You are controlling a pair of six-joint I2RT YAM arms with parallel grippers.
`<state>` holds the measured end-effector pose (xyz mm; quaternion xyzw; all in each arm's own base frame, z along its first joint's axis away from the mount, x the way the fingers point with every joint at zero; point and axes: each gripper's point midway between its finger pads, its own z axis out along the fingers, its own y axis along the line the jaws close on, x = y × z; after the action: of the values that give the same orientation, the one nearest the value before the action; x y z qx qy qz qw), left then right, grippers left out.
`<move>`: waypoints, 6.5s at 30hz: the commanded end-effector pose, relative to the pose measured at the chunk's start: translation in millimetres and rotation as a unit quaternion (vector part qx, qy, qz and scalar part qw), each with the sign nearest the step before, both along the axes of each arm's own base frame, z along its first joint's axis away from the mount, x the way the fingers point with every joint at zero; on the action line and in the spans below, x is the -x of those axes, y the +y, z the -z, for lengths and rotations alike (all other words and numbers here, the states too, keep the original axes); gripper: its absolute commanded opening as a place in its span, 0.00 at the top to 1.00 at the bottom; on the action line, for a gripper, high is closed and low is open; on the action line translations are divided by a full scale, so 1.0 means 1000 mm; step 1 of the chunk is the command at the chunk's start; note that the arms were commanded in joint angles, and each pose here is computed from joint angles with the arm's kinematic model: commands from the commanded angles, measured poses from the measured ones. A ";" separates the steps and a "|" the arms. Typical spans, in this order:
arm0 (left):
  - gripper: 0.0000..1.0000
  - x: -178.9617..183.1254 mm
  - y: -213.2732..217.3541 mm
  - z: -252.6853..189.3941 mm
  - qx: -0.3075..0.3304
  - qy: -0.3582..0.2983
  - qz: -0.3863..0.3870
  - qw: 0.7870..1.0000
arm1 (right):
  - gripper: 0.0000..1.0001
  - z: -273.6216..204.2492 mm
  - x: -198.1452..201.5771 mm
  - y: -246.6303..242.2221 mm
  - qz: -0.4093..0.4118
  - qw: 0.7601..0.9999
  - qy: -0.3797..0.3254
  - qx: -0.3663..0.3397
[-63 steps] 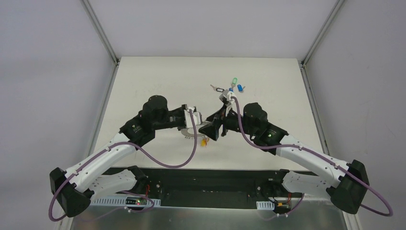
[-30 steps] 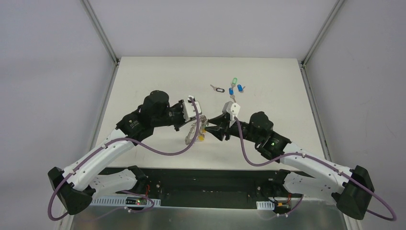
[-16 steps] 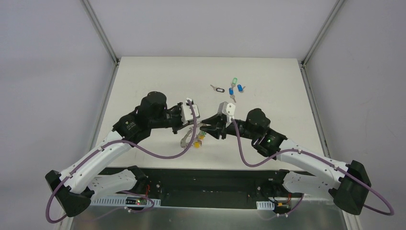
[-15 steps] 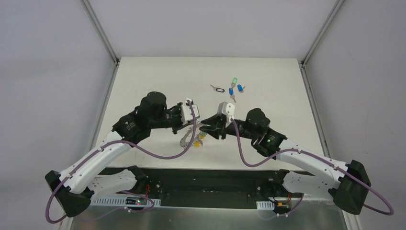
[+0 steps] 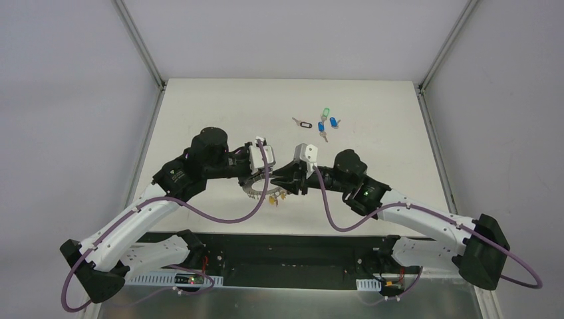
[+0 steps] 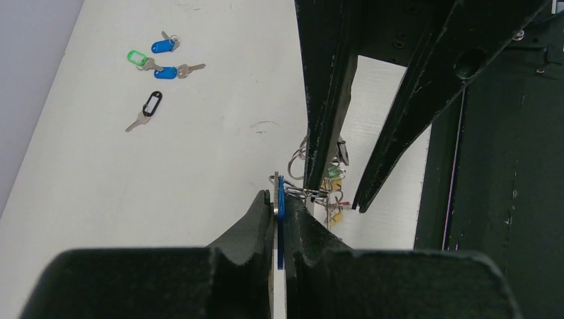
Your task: Remove the keys from the keyring
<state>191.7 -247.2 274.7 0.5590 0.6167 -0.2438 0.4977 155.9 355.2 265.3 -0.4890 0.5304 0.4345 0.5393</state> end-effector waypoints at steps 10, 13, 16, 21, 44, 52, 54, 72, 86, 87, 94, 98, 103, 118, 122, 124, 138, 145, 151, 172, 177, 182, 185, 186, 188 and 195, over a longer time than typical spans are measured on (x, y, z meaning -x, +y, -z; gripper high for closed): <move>1.00 0.005 -0.005 -0.044 0.048 -0.044 0.019 0.998 | 1.00 -0.048 -0.010 0.013 0.026 0.997 -0.021 -0.066; 1.00 0.004 -0.003 -0.042 0.043 -0.053 0.020 0.997 | 1.00 -0.049 -0.011 0.010 0.040 0.997 0.011 -0.068; 1.00 0.004 -0.001 -0.037 0.032 -0.069 0.026 0.997 | 1.00 -0.053 -0.013 0.007 0.061 0.993 0.064 -0.080; 1.00 0.003 0.001 -0.033 0.019 -0.091 0.035 0.995 | 1.00 -0.063 -0.020 0.000 0.116 0.966 0.201 -0.117; 1.00 0.028 -0.009 -0.018 0.012 -0.126 0.139 0.982 | 0.61 -0.038 -0.034 -0.053 0.188 0.979 0.047 -0.056; 1.00 0.015 0.009 -0.019 -0.086 -0.216 0.157 0.960 | 0.62 -0.033 -0.061 -0.044 0.183 0.983 0.001 -0.009; 1.00 0.001 0.015 -0.023 -0.124 -0.269 0.146 0.944 | 0.62 -0.033 -0.069 -0.037 0.175 0.984 0.005 -0.018; 1.00 -0.101 -0.002 -0.082 -0.268 -0.510 0.087 0.813 | 0.53 -0.074 -0.113 -0.031 0.014 0.992 0.100 -0.077; 1.00 -0.152 -0.042 -0.106 -0.170 -0.508 0.099 0.839 | 0.35 -0.096 -0.171 -0.095 -0.011 0.976 0.198 -0.088; 1.00 -0.154 -0.044 -0.107 -0.167 -0.509 0.102 0.838 | 0.36 -0.096 -0.171 -0.095 -0.022 0.977 0.196 -0.085; 1.00 -0.156 -0.061 -0.114 -0.139 -0.517 0.122 0.836 | 0.40 -0.097 -0.179 -0.091 -0.084 0.973 0.196 -0.090; 1.00 -0.154 -0.064 -0.118 -0.130 -0.521 0.129 0.834 | 0.39 -0.102 -0.178 -0.093 -0.113 0.969 0.186 -0.113; 1.00 -0.148 -0.066 -0.124 -0.118 -0.526 0.136 0.831 | 0.39 -0.101 -0.179 -0.091 -0.135 0.963 0.206 -0.111; 1.00 -0.145 -0.071 -0.132 -0.110 -0.533 0.140 0.827 | 0.43 -0.098 -0.155 -0.070 -0.169 0.963 0.183 -0.102; 1.00 -0.146 -0.070 -0.136 -0.109 -0.537 0.136 0.825 | 0.44 -0.099 -0.151 -0.064 -0.180 0.961 0.185 -0.096; 1.00 -0.146 -0.070 -0.138 -0.109 -0.538 0.136 0.825 | 0.43 -0.099 -0.148 -0.062 -0.185 0.961 0.184 -0.094; 1.00 -0.145 -0.070 -0.144 -0.106 -0.539 0.127 0.826 | 0.64 -0.102 -0.127 -0.060 -0.198 0.959 0.184 -0.089; 1.00 -0.144 -0.066 -0.147 -0.109 -0.543 0.121 0.824 | 0.77 -0.106 -0.125 -0.062 -0.190 0.956 0.198 -0.101; 1.00 -0.142 -0.064 -0.147 -0.110 -0.544 0.118 0.824 | 0.68 -0.103 -0.122 -0.064 -0.191 0.956 0.201 -0.095; 1.00 -0.136 -0.060 -0.146 -0.107 -0.542 0.119 0.825 | 0.64 -0.106 -0.125 -0.073 -0.182 0.957 0.205 -0.094; 1.00 -0.134 -0.061 -0.144 -0.104 -0.540 0.123 0.826 | 0.75 -0.108 -0.126 -0.074 -0.179 0.957 0.205 -0.097; 1.00 -0.134 -0.061 -0.143 -0.103 -0.539 0.124 0.827 | 0.82 -0.110 -0.126 -0.074 -0.177 0.957 0.205 -0.103; 1.00 -0.133 -0.061 -0.142 -0.103 -0.538 0.125 0.827 | 0.88 -0.112 -0.127 -0.073 -0.174 0.957 0.206 -0.108; 1.00 -0.133 -0.061 -0.142 -0.104 -0.538 0.125 0.827 | 0.93 -0.113 -0.128 -0.073 -0.173 0.957 0.207 -0.110; 1.00 -0.134 -0.060 -0.141 -0.107 -0.539 0.124 0.826 | 1.00 -0.117 -0.130 -0.073 -0.170 0.954 0.215 -0.119; 1.00 -0.134 -0.055 -0.128 -0.126 -0.535 0.113 0.828 | 1.00 -0.127 -0.141 -0.082 -0.129 0.946 0.239 -0.175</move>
<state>336.8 -305.6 377.9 0.7457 0.2307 0.0958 0.6177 301.5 286.1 356.3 -0.3573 0.5256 0.6897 0.3472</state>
